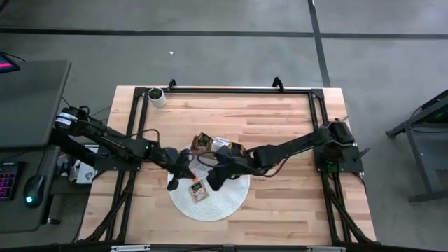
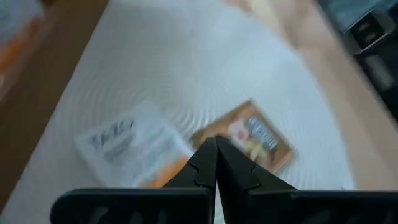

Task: Pick & Place Tea
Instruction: Put the orange tea bag into the middle section of the wooden organizer

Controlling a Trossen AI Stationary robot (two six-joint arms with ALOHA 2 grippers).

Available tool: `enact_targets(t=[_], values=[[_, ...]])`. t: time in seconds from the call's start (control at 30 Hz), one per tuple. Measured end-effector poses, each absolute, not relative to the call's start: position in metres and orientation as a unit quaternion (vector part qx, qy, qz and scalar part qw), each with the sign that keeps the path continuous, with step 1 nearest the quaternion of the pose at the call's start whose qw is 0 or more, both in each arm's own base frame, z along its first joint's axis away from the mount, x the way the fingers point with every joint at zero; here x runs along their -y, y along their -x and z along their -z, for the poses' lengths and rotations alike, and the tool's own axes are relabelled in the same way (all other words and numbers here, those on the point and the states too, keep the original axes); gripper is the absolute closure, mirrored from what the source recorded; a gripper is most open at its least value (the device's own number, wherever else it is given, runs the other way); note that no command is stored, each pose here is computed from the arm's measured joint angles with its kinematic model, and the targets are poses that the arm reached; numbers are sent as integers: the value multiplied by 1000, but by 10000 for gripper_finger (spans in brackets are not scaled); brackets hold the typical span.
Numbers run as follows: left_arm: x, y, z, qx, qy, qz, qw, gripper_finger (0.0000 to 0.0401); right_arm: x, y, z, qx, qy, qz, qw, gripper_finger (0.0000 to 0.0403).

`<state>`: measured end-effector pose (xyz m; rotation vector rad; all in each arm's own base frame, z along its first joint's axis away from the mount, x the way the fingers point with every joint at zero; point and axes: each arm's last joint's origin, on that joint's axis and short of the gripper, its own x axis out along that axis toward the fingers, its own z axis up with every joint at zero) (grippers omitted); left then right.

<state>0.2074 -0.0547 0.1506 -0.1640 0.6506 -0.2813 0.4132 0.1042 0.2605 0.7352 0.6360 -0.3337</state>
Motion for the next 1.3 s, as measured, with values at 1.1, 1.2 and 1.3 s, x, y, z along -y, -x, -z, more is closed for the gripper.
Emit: enact_targets(t=[1.1, 1.2, 1.3], values=[[65, -210, -99, -436, 41, 55, 898, 401, -119, -437, -179, -220, -531, 287, 766, 263], [65, -210, -98, -438, 38, 55, 897, 401, -119, -431, -169, -226, -540, 294, 755, 263], [65, -210, -98, -438, 36, 56, 896, 401, -119, -430, -162, -224, -555, 288, 748, 263]])
